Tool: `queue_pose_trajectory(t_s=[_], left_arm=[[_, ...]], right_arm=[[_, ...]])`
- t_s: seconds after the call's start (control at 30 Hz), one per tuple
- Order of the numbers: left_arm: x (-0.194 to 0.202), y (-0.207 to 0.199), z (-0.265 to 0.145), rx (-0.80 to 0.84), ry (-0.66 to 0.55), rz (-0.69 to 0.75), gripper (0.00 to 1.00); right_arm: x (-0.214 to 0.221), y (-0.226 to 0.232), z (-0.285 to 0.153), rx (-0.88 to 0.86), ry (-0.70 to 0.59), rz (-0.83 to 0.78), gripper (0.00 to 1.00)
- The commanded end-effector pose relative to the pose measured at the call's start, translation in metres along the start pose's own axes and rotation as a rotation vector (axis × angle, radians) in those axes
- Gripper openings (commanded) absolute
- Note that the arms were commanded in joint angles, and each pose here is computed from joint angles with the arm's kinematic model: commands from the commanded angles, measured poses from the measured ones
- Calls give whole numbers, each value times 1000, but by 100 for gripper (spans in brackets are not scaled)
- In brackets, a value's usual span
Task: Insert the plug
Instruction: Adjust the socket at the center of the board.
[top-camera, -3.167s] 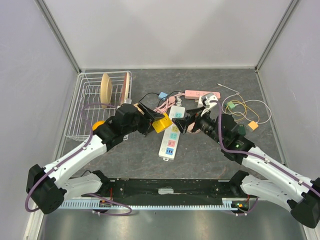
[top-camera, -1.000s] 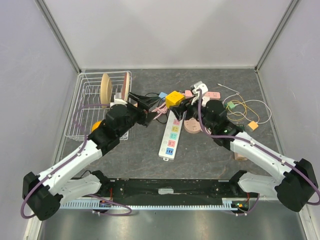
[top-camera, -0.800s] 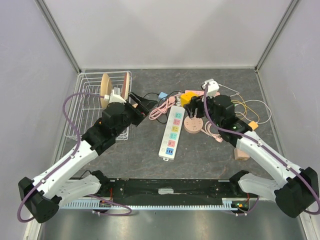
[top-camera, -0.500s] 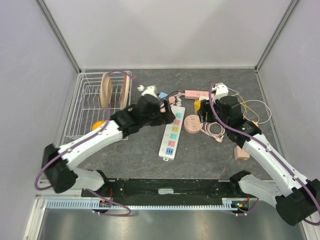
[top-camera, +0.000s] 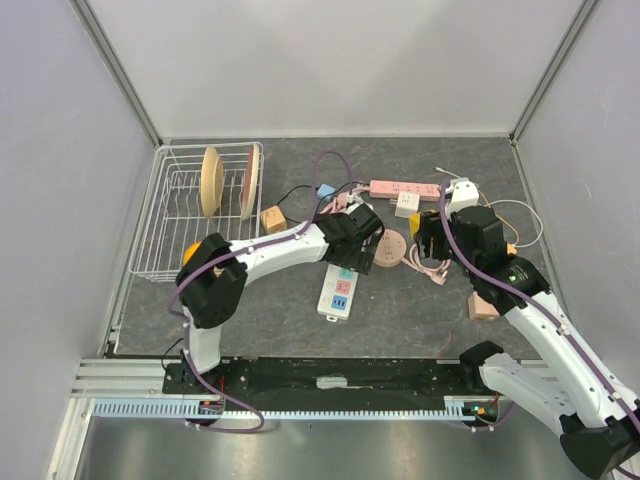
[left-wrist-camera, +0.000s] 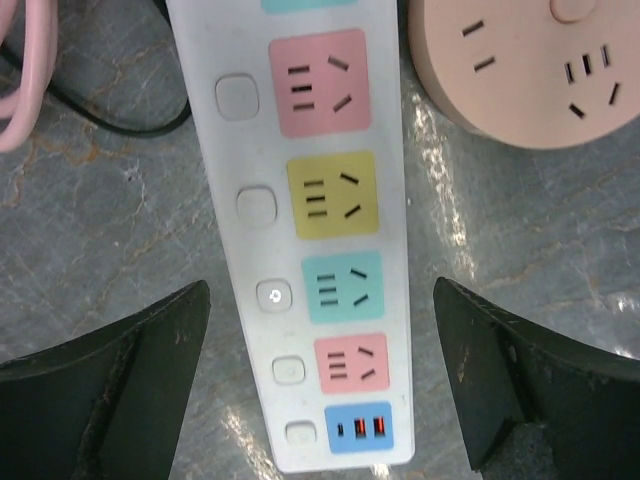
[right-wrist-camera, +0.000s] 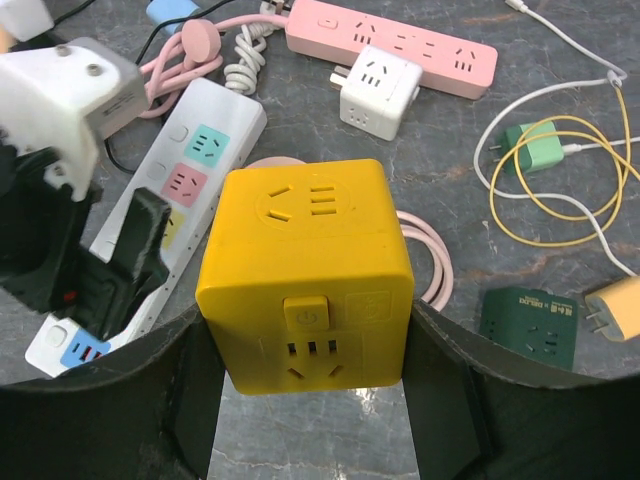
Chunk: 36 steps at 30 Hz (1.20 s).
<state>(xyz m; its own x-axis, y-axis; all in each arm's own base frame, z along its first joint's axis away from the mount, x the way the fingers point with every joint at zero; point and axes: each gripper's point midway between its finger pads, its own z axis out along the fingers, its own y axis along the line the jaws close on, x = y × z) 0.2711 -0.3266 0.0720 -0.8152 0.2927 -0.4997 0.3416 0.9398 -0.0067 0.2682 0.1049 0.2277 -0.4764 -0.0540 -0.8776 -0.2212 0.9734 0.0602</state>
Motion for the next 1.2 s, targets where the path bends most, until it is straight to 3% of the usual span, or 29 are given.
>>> queue_pose_trajectory(t_s=[0.0, 0.33, 0.53, 0.83, 1.17], left_arm=[[-22, -1, 10, -48, -39, 72, 100], [-24, 8, 50, -130, 27, 109, 100], [-9, 5, 56, -89, 84, 108, 98], [20, 3, 39, 22, 106, 154, 74], [84, -2, 6, 148, 131, 366, 68]], right_arm=[[-21, -5, -17, 22, -69, 32, 0], [-12, -6, -21, 21, -55, 31, 0], [-8, -4, -18, 8, -42, 26, 0], [-10, 3, -12, -26, -35, 11, 0], [-14, 21, -1, -125, 33, -100, 0]])
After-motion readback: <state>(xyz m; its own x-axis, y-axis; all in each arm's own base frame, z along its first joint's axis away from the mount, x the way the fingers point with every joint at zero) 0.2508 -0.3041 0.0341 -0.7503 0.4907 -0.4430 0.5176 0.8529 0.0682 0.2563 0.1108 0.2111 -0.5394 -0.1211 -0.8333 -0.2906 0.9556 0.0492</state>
